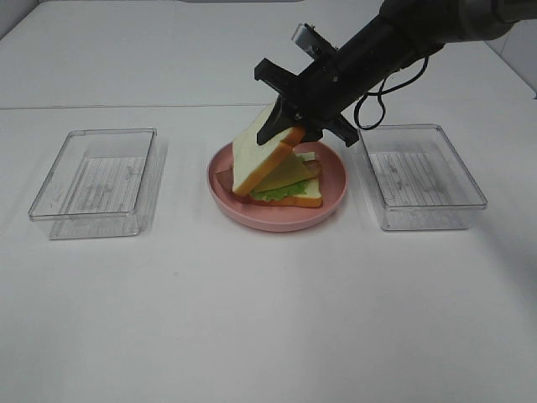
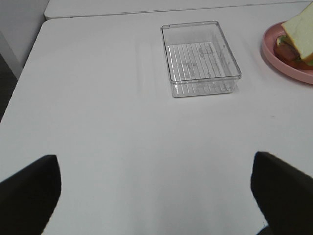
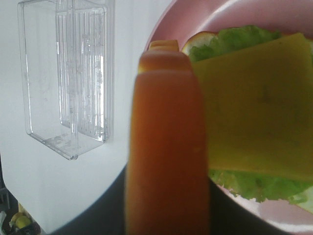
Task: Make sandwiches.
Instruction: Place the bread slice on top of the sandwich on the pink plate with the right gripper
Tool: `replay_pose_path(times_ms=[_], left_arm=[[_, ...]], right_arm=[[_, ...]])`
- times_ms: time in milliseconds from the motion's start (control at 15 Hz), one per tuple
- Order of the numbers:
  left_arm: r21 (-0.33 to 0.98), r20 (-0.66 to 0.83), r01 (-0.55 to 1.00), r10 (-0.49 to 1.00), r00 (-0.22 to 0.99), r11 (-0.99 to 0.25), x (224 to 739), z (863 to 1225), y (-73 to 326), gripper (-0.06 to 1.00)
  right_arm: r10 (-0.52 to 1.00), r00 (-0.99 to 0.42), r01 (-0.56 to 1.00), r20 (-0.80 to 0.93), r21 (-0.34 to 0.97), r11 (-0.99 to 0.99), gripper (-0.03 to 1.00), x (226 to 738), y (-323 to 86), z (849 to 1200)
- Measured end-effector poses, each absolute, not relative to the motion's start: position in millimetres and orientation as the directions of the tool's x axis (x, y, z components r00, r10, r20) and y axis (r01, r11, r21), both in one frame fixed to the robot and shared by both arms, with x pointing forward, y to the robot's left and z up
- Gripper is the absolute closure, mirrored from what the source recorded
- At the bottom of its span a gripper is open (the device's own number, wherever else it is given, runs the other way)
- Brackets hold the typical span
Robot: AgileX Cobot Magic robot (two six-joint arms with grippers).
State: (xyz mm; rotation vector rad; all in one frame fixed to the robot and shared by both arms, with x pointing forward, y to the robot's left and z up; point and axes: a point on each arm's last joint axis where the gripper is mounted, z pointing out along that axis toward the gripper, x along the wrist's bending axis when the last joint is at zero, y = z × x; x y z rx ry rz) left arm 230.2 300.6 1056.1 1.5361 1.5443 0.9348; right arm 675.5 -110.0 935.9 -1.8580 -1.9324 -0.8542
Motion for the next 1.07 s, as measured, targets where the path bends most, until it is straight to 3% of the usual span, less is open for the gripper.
replay_pose_path(times_ms=[467, 533, 733, 1067], left_arm=[[0.893, -0.015, 0.45, 1.0, 0.004, 0.012, 230.2, 1056.1, 300.6, -0.03], [0.893, -0.015, 0.45, 1.0, 0.004, 0.012, 230.2, 1056.1, 300.6, -0.03], [0.893, -0.015, 0.45, 1.0, 0.004, 0.012, 230.2, 1056.1, 300.6, -0.03], [0.893, -0.015, 0.45, 1.0, 0.004, 0.012, 230.2, 1056.1, 300.6, -0.03]], right_arm=[[0.791, -0.118, 0.981, 0.601, 0.196, -0.002, 0.7, 677.2, -109.7, 922.3], [0.793, -0.121, 0.98, 0.597, 0.199, -0.001, 0.66, 677.3, -110.0, 922.1], [0.81, -0.169, 0.971, 0.561, 0.234, 0.04, 0.2, 678.1, -112.2, 920.6], [0.82, -0.237, 0.962, 0.521, 0.243, 0.124, 0.12, 675.0, -114.5, 918.8]])
